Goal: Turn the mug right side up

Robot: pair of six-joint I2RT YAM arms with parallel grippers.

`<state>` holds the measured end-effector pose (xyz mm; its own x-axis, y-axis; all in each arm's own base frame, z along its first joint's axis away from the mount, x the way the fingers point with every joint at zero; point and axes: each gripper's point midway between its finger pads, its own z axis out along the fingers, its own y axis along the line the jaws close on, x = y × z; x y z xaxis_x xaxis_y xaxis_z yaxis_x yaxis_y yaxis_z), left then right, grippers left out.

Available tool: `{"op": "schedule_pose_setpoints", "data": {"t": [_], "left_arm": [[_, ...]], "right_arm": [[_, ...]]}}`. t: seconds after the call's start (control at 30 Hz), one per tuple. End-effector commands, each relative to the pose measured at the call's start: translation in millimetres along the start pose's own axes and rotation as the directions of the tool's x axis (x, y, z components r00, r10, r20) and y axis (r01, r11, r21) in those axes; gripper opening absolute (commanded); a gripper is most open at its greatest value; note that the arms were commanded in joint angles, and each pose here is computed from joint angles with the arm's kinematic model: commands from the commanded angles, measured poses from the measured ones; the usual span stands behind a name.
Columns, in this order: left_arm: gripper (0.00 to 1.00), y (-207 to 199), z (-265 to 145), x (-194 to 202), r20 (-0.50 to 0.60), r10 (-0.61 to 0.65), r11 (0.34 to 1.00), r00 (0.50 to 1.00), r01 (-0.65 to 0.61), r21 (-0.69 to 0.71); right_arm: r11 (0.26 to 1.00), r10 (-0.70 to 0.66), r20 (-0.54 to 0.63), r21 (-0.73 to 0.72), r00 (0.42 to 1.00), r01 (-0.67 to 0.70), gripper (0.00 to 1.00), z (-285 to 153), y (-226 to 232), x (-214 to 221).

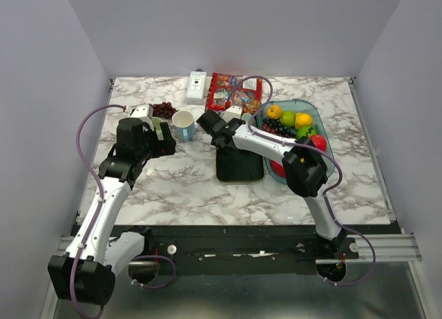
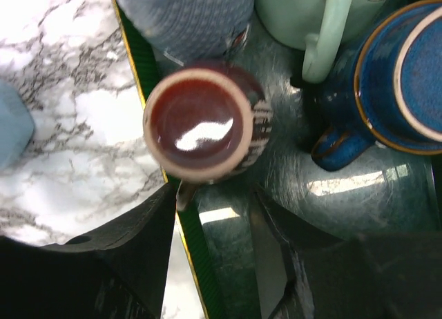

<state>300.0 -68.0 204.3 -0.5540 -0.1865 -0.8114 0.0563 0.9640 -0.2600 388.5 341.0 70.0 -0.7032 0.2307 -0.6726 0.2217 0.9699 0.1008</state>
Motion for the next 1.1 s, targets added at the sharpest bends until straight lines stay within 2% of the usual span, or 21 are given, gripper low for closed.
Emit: {"op": "schedule_pose_setpoints", "data": {"t": [0.0,0.1,0.4,0.5,0.53,0.63,0.87,1.0,1.07], "left_arm": [[0.99,-10,1,-6,0.011,-0.013,0.998,1.000,0.012,0.064],[0.99,-13,2,-6,0.011,-0.023,0.996,1.000,0.022,0.086],[0.99,-10,7,-4,-0.011,-0.048,0.994,0.999,0.049,0.093],[0.99,-10,7,-3,-0.012,-0.051,0.994,0.999,0.052,0.093],[0.99,-10,7,-4,-0.012,-0.051,0.994,0.999,0.052,0.093],[0.99,-9,7,-3,-0.014,-0.054,0.994,0.998,0.055,0.090],[0.99,-8,8,-1,-0.018,-0.055,0.995,0.998,0.057,0.087],[0.99,-9,7,-2,-0.017,-0.055,0.994,0.998,0.056,0.092],[0.99,-10,7,-2,-0.015,-0.057,0.993,0.998,0.059,0.098]], "right_arm": [[0.997,0.050,0.044,0.058,0.998,-0.053,0.53,19,-4,-10],[0.997,0.055,0.038,0.059,0.998,-0.057,0.52,25,-3,-9],[0.996,0.052,0.046,0.067,0.998,-0.055,0.34,22,-10,-10],[0.997,0.033,0.047,0.071,0.998,-0.037,0.22,23,-12,-10],[0.997,0.022,0.044,0.072,0.999,-0.025,0.13,24,-13,-9],[0.998,-0.002,0.037,0.065,0.999,0.000,0.01,24,-12,-8],[0.999,-0.036,0.045,0.016,0.998,0.036,0.00,12,-14,-13],[0.993,-0.044,0.032,-0.110,0.999,0.047,0.00,-12,-12,-13],[0.984,-0.026,0.044,-0.176,0.999,0.033,0.00,-38,-12,-27]]}}
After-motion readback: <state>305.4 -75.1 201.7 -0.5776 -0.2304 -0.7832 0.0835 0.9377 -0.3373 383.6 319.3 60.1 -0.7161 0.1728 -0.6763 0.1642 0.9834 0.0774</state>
